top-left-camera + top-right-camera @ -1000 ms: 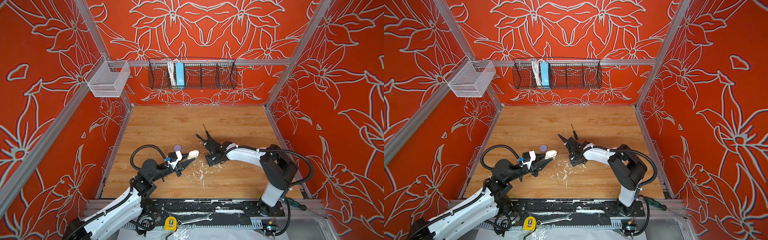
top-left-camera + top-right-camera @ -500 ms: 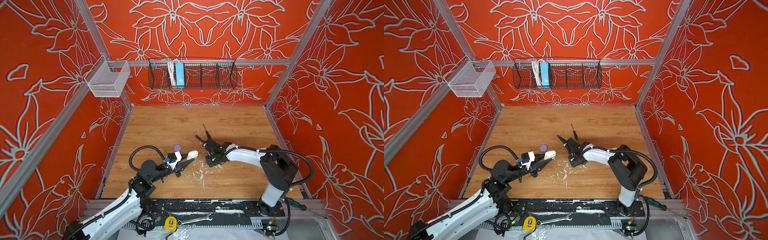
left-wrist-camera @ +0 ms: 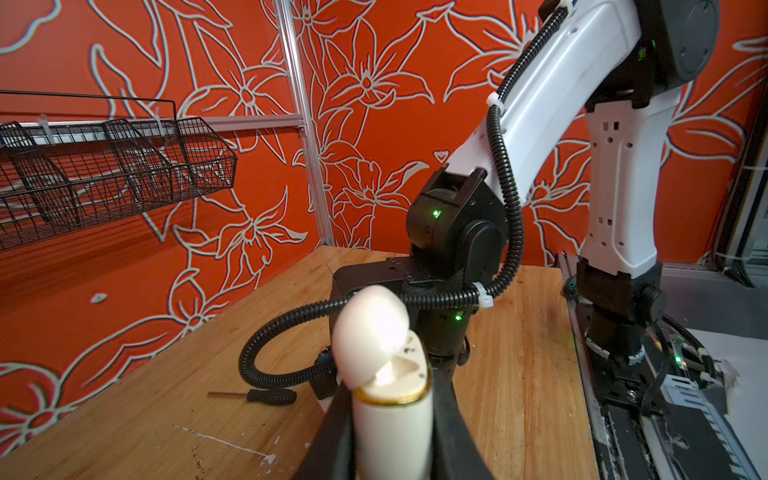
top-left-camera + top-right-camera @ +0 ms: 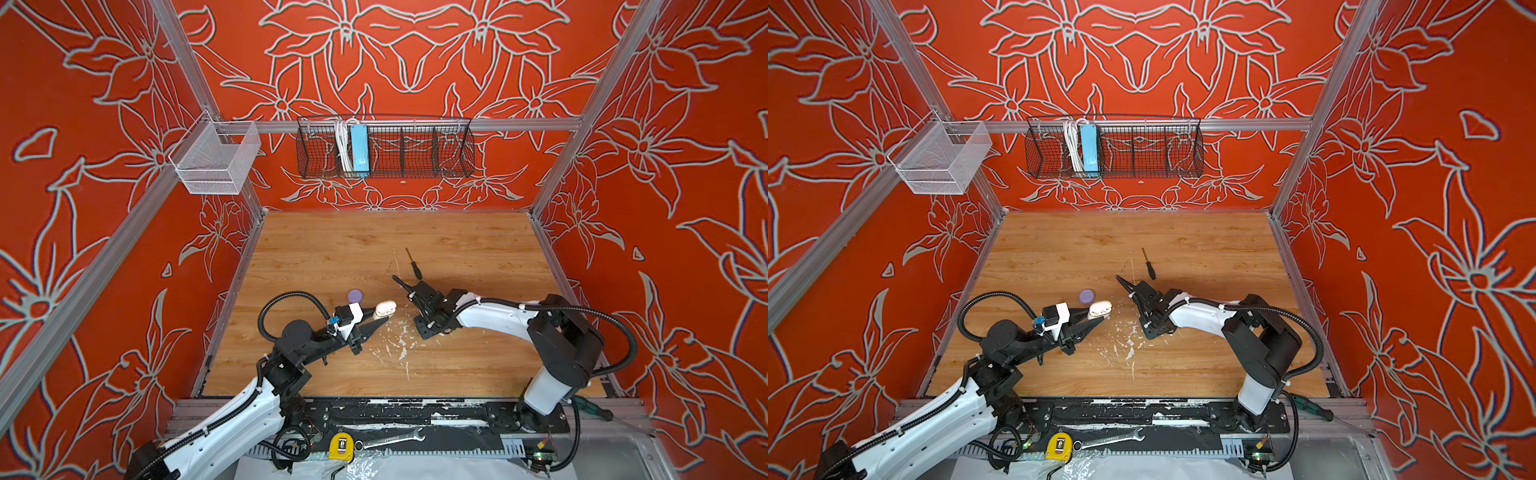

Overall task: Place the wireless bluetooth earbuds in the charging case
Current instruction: 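Lower the right gripper onto a white earbud and close on it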

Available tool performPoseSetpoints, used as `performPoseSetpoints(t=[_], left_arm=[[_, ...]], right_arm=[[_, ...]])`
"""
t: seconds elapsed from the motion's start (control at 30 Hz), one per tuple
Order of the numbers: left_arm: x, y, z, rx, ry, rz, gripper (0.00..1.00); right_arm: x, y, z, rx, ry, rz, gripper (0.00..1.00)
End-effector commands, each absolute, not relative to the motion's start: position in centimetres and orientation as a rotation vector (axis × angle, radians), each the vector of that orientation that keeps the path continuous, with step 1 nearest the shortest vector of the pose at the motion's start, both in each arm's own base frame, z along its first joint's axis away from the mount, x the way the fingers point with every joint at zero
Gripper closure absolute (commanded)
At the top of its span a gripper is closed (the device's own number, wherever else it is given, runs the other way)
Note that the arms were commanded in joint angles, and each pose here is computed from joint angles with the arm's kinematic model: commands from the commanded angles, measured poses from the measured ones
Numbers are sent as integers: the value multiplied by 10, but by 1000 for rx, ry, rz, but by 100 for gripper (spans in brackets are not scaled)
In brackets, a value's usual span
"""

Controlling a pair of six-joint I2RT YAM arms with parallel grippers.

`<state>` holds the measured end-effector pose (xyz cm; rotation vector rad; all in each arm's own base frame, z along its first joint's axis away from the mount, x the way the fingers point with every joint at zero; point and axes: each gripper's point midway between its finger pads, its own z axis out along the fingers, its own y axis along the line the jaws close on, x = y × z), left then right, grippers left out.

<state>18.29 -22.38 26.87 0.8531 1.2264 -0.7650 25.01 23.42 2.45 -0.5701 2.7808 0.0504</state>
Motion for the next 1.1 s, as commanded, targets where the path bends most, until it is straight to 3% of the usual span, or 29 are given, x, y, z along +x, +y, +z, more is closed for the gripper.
performPoseSetpoints(t=[0.0,0.17,0.3,1.07], left_arm=[[179,-224,281,855,1181,-756,100],[179,-224,282,858,1179,-757,100],[179,-224,282,857,1178,-754,100],[178,-224,283,857,1176,-755,100]], right_arm=[[247,224,28,-540,2781,-5,50],[249,220,31,-526,2768,-26,51],[250,218,33,-516,2761,-39,59],[246,229,22,-549,2801,17,55]])
